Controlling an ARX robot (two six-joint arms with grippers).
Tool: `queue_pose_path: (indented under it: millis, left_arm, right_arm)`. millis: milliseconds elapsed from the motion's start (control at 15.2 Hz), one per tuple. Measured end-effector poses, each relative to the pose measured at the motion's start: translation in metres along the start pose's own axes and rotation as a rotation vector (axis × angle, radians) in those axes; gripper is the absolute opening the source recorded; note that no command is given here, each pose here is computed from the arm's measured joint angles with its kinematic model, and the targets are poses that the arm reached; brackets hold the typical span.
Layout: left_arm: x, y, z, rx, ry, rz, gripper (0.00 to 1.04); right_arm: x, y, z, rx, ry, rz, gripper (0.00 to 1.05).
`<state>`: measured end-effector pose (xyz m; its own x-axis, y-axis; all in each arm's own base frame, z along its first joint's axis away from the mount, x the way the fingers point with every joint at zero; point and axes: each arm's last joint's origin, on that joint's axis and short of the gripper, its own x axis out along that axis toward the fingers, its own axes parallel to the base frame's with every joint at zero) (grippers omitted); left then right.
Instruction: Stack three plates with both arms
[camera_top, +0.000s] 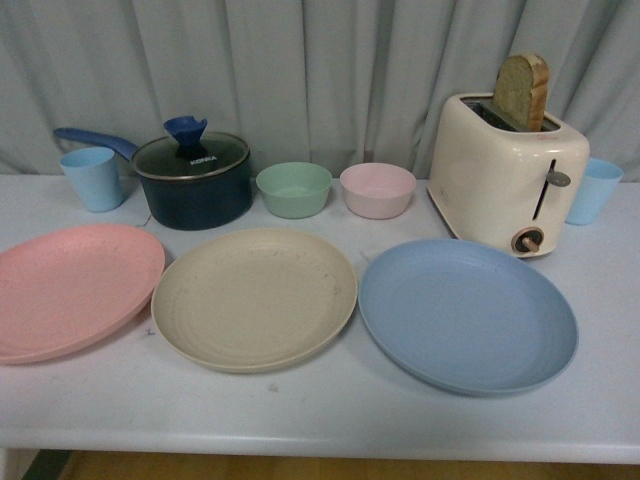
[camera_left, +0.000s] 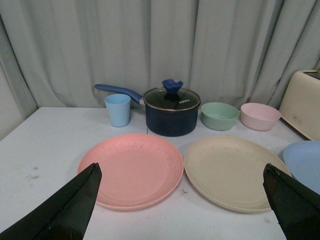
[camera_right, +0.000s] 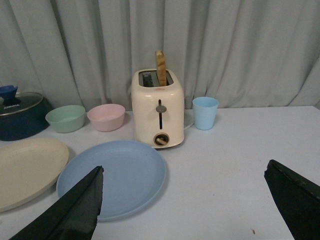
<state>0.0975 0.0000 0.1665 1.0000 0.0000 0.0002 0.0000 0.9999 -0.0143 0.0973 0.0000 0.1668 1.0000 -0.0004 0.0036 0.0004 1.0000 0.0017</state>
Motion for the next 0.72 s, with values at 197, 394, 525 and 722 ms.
queue_pose_path:
  millis: [197, 394, 525, 722]
  left_arm:
    - [0.0, 0.0, 0.0, 0.0, 0.0, 0.0, 0.98]
    - [0.0, 0.0, 0.0, 0.0, 0.0, 0.0, 0.98]
    - [0.0, 0.0, 0.0, 0.0, 0.0, 0.0, 0.98]
    - [0.0, 0.0, 0.0, 0.0, 0.0, 0.0, 0.98]
  right_arm:
    - [0.0, 0.0, 0.0, 0.0, 0.0, 0.0, 0.98]
    - [0.0, 0.0, 0.0, 0.0, 0.0, 0.0, 0.98]
    - [0.0, 0.0, 0.0, 0.0, 0.0, 0.0, 0.98]
    - [0.0, 0.0, 0.0, 0.0, 0.0, 0.0, 0.98]
